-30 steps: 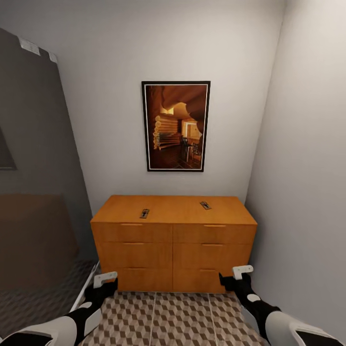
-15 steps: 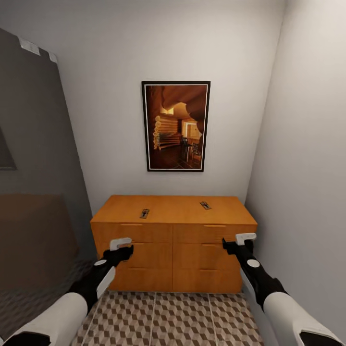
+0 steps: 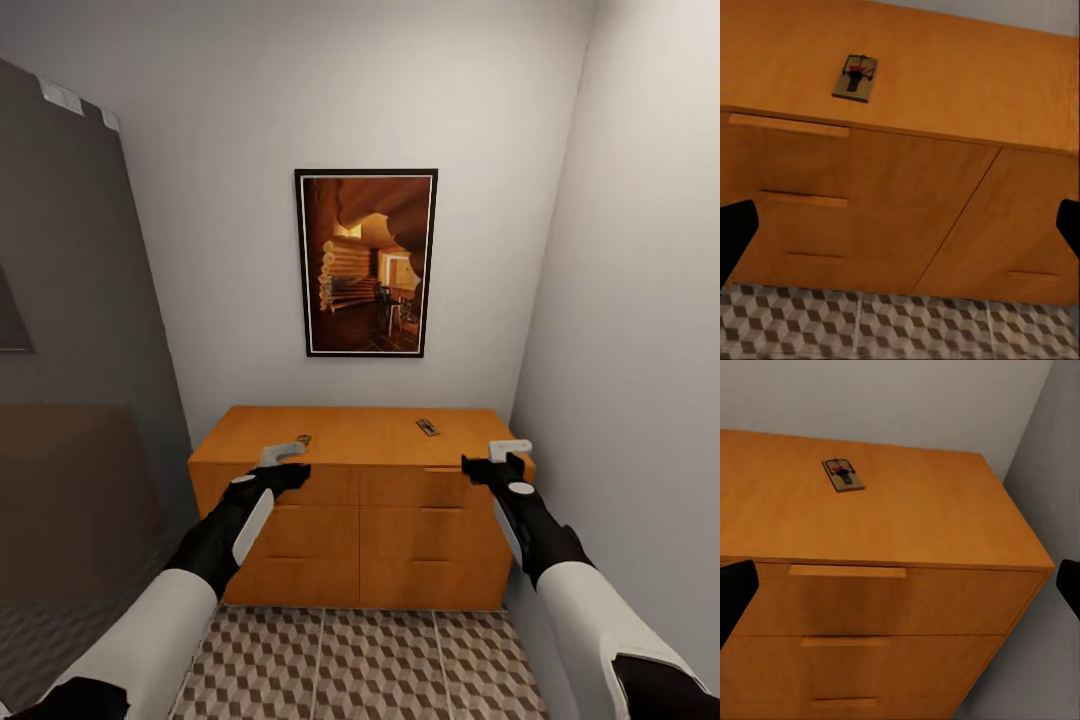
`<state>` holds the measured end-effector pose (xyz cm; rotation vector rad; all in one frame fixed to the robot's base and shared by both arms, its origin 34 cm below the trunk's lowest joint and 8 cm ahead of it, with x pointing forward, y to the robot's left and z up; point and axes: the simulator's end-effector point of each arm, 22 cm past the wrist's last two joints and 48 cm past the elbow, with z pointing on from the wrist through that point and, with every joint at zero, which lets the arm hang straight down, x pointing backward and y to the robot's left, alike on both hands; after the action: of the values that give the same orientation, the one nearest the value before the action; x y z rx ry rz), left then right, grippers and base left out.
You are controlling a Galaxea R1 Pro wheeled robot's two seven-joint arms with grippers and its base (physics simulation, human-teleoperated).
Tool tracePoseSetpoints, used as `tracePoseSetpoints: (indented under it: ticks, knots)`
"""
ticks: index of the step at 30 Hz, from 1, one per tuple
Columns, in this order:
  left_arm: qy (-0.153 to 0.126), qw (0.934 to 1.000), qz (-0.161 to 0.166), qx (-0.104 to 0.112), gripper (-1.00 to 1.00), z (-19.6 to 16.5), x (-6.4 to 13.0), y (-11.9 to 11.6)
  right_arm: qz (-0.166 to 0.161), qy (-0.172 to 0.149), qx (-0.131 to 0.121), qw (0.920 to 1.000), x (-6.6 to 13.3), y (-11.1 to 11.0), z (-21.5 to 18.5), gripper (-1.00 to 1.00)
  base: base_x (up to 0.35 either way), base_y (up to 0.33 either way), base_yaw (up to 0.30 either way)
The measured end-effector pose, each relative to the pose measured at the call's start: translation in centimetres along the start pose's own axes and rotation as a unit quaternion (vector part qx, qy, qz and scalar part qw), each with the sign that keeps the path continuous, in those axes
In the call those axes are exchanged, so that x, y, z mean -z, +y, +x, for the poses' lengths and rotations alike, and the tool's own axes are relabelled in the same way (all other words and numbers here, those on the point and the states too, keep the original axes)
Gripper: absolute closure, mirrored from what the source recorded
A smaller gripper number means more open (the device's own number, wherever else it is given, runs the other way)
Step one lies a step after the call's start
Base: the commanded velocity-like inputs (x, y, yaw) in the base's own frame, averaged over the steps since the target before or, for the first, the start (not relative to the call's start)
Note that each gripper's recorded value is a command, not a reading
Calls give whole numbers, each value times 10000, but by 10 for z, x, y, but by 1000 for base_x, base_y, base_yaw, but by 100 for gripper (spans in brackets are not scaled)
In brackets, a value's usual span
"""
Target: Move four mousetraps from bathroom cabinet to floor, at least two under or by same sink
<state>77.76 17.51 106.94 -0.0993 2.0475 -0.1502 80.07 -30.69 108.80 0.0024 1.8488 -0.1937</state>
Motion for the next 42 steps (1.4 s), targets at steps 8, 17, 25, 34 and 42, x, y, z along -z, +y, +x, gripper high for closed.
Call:
tracePoseSetpoints:
  ticks: [8, 17, 25, 34, 42]
  knots:
    - [487, 9987, -102, -74, -100, -8, 17, -47, 15, 141, -3, 9999, -1, -1, -4, -100, 0, 0, 0]
    - [496, 9981, -343, -91, -100, -16, 21, -38, 13, 165, -3, 9999, -2, -1, -4, -100, 0, 0, 0]
    - [519, 9980, -359, -69, -100, -14, 21, -37, 12, 156, -2, 9999, -2, -1, -4, -100, 17, 0, 0]
    - [512, 9979, -391, -72, -100, -13, 19, -22, 5, 136, 9, 9999, -2, 0, -5, -100, 101, 0, 0]
    - [398, 9990, -184, -76, -100, -18, 15, -14, 4, 62, 6, 10000, -2, 0, -8, -100, 88, 0, 0]
